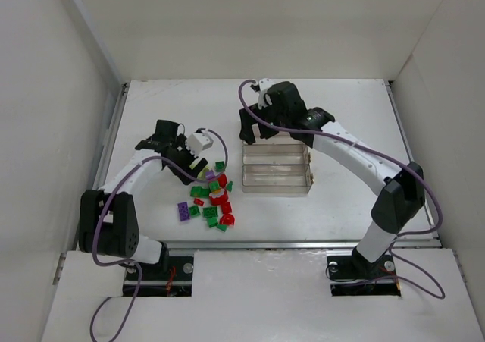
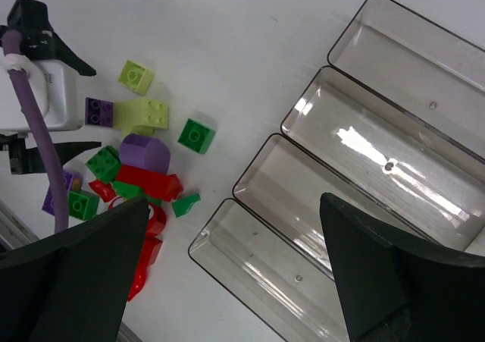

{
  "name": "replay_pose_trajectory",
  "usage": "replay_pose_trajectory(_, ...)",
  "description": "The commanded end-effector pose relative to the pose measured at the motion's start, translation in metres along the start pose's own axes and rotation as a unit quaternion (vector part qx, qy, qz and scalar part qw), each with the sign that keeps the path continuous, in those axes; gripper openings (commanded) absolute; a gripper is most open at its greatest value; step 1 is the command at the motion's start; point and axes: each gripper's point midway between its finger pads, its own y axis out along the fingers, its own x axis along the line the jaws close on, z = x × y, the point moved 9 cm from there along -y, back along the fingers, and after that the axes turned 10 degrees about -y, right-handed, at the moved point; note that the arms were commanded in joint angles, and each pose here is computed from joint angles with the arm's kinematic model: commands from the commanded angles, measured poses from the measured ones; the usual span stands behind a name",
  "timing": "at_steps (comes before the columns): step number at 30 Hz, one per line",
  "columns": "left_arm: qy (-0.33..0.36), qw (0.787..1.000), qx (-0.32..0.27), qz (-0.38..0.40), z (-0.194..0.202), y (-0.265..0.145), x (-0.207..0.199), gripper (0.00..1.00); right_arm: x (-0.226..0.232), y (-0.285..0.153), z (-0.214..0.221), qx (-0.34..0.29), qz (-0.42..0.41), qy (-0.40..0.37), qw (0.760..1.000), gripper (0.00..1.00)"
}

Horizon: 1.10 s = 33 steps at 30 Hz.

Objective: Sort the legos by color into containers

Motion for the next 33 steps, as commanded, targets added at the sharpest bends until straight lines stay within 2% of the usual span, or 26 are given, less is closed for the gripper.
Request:
replay_pose_trajectory(1,0.025,1.000,-0.004,-0.010,-0.005,-0.001,-0.004,0.77,0.009,-0.014,-0.013,-0.039,-0.011,0.002,0.999,0.99)
replay_pose_trajectory(3,0.019,0.999,0.009,-0.030,-0.004,0.006,0.002,0.71,0.008,-0.014,-0.013,-0.039,-0.007,0.002,0.999,0.99)
replay_pose_trajectory(4,0.012,0.999,0.017,-0.032,-0.002,0.008,0.003,0.62,0.008,-0.014,-0.013,-0.039,-0.007,0.002,0.999,0.99)
replay_pose_trajectory(7,0.008,0.999,0.035,-0.027,0.001,0.013,0.004,0.52,0.008,-0.014,-0.013,-0.039,-0.007,0.002,0.999,0.99)
replay_pose_trajectory(12,0.007,0.999,0.051,-0.013,0.006,0.014,0.001,0.50,0.008,-0.013,-0.017,-0.044,-0.007,0.002,0.999,0.99)
replay_pose_trajectory(14,0.014,0.999,0.040,-0.005,0.004,0.012,0.000,0.54,0.008,-0.013,-0.016,-0.039,-0.007,0.002,0.999,0.99)
replay_pose_trajectory(17,0.012,0.999,0.040,0.003,0.004,0.012,-0.002,0.52,0.008,-0.011,-0.015,-0.034,-0.007,0.003,0.999,0.99)
replay_pose_trajectory(19,0.011,0.999,0.044,0.005,0.007,0.014,-0.003,0.38,0.008,-0.011,-0.015,-0.034,-0.007,0.003,0.999,0.99)
replay_pose_trajectory(20,0.010,0.999,0.049,0.008,0.009,0.016,-0.003,0.28,0.008,-0.011,-0.015,-0.034,-0.007,0.003,0.999,0.99)
replay_pose_trajectory(21,0.014,0.999,0.049,0.010,0.008,0.017,-0.005,0.08,0.008,-0.011,-0.015,-0.034,-0.007,0.003,0.999,0.99)
replay_pose_trajectory(22,0.006,0.998,0.054,0.012,0.009,0.019,-0.006,0.00,0.008,-0.011,-0.015,-0.034,-0.007,0.003,0.999,0.99)
replay_pose_trajectory(28,0.008,0.999,0.034,-0.004,-0.001,0.007,-0.004,0.00,0.011,-0.016,-0.023,-0.043,-0.021,0.001,0.999,0.99)
replay_pose_trajectory(33,0.028,0.994,-0.086,-0.054,-0.055,-0.038,0.006,0.00,0.017,-0.042,-0.053,-0.085,-0.048,-0.022,0.995,1.00)
